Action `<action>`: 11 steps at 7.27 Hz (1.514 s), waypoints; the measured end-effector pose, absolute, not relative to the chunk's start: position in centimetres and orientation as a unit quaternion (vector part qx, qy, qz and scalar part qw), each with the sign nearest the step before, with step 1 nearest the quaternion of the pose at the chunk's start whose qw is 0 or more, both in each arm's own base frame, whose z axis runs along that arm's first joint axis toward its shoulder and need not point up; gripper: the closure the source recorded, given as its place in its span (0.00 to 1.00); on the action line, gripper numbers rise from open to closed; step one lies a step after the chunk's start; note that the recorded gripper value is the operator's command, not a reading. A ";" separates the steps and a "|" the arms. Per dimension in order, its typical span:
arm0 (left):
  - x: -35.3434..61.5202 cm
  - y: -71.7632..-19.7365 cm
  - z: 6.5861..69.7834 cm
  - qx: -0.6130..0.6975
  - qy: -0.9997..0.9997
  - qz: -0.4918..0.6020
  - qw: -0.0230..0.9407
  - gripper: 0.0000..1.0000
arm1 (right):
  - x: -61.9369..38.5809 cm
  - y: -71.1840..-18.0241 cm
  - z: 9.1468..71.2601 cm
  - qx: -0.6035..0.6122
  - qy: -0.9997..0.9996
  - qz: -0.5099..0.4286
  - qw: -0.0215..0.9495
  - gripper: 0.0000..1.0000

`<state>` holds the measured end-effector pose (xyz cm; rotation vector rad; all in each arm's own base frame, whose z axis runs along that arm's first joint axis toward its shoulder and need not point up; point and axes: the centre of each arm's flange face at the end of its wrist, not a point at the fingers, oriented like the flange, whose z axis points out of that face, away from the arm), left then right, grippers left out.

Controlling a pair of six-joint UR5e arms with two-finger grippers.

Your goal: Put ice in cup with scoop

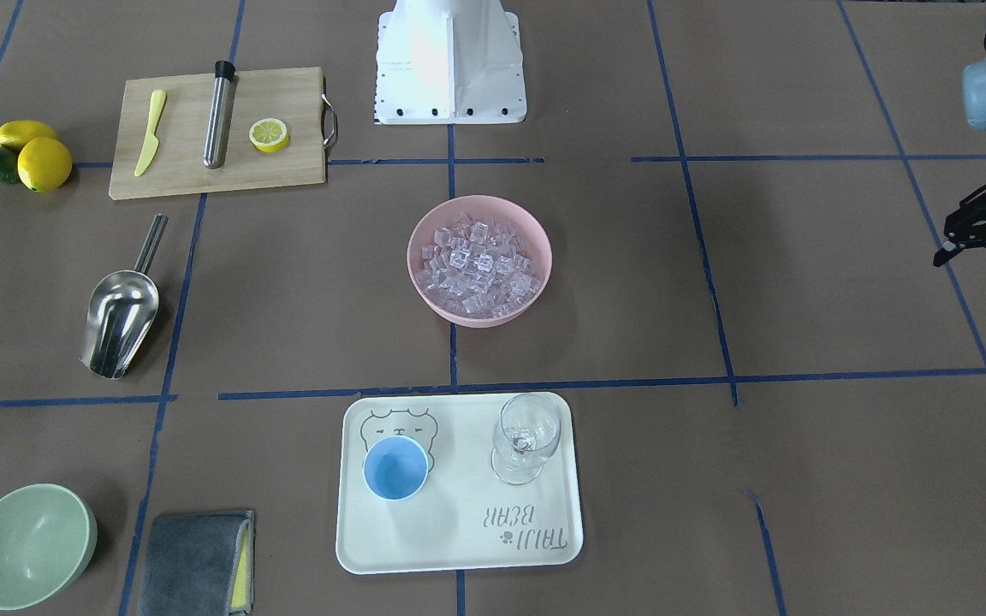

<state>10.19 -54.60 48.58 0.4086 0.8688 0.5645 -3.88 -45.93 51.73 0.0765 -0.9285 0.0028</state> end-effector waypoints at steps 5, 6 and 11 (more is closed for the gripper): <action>27.5 -47.8 43.1 0.387 0.460 0.470 0.646 0.00 | -11.5 -43.4 49.1 0.047 -0.481 0.030 0.875 0.00; 30.6 -46.8 42.2 0.408 0.470 0.493 0.609 0.00 | -12.5 -43.0 48.1 0.043 -0.483 0.035 0.874 0.00; 47.9 -42.7 35.3 0.456 0.457 0.527 0.552 0.00 | -22.0 -38.5 43.4 0.048 -0.448 0.078 0.889 0.00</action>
